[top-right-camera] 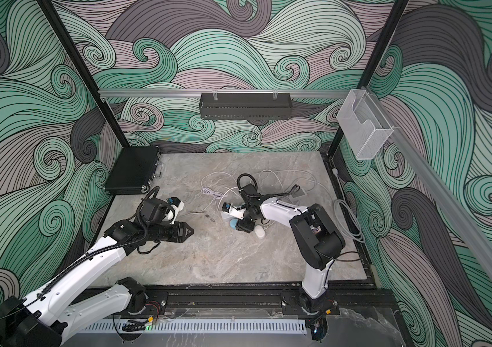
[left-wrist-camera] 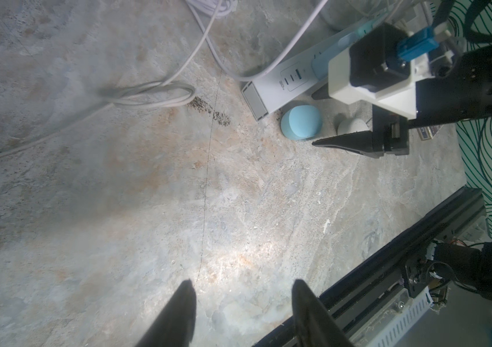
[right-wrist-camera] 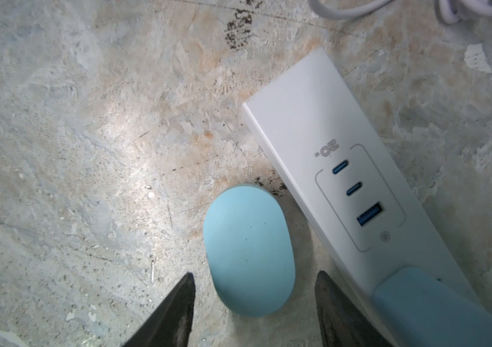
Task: Charge the bluetooth headset
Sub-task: Pick up the bluetooth headset from the center of the board.
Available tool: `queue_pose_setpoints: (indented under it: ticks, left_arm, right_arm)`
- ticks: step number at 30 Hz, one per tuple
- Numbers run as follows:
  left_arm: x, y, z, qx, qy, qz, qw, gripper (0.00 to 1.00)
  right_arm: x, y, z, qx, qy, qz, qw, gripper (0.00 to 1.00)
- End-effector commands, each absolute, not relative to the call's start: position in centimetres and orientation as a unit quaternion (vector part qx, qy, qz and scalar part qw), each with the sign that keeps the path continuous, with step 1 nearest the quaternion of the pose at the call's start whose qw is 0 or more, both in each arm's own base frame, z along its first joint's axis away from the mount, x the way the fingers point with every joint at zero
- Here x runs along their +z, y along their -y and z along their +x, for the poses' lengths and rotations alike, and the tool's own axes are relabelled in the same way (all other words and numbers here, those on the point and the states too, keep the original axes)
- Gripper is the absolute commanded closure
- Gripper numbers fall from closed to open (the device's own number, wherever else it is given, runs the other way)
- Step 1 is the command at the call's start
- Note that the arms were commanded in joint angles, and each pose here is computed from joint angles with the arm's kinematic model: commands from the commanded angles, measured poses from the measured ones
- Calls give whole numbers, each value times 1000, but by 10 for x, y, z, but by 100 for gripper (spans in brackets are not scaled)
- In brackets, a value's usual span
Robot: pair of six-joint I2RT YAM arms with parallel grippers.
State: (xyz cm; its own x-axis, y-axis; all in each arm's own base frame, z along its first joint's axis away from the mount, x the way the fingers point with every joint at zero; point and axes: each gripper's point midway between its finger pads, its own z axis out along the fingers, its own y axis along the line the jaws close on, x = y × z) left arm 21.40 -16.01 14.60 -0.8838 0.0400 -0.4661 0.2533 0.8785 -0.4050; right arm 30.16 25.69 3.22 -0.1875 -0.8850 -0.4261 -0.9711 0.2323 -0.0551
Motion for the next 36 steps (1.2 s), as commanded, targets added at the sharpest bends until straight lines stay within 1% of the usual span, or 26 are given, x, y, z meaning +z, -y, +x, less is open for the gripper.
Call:
queue_pose_setpoints:
  ticks: [1,7,16,23,25,28,31,36]
  left_arm:
    - [146,157,209,-235,-943,77,222,49]
    - [146,157,207,-238,-942,76,223,49]
    - [147,156,206,-239,-942,75,226,50]
    - [146,156,206,-237,-942,75,225,51]
    - [146,155,207,-237,-942,74,226,51]
    - [147,156,207,-237,-942,74,227,51]
    - [150,156,208,-238,-942,69,226,51]
    - [162,153,210,-242,-945,29,218,47]
  right_arm:
    - [33,-259,303,108,-759,-617,177,37]
    - [31,-262,304,110,-760,-620,164,39]
    - [27,-266,299,114,-756,-628,146,47]
    - [24,-267,299,113,-755,-631,137,47]
    - [24,-267,298,114,-755,-631,136,50]
    - [25,-267,298,116,-754,-632,135,57]
    - [30,-271,295,128,-750,-633,142,62]
    - [61,-275,284,156,-739,-631,179,65]
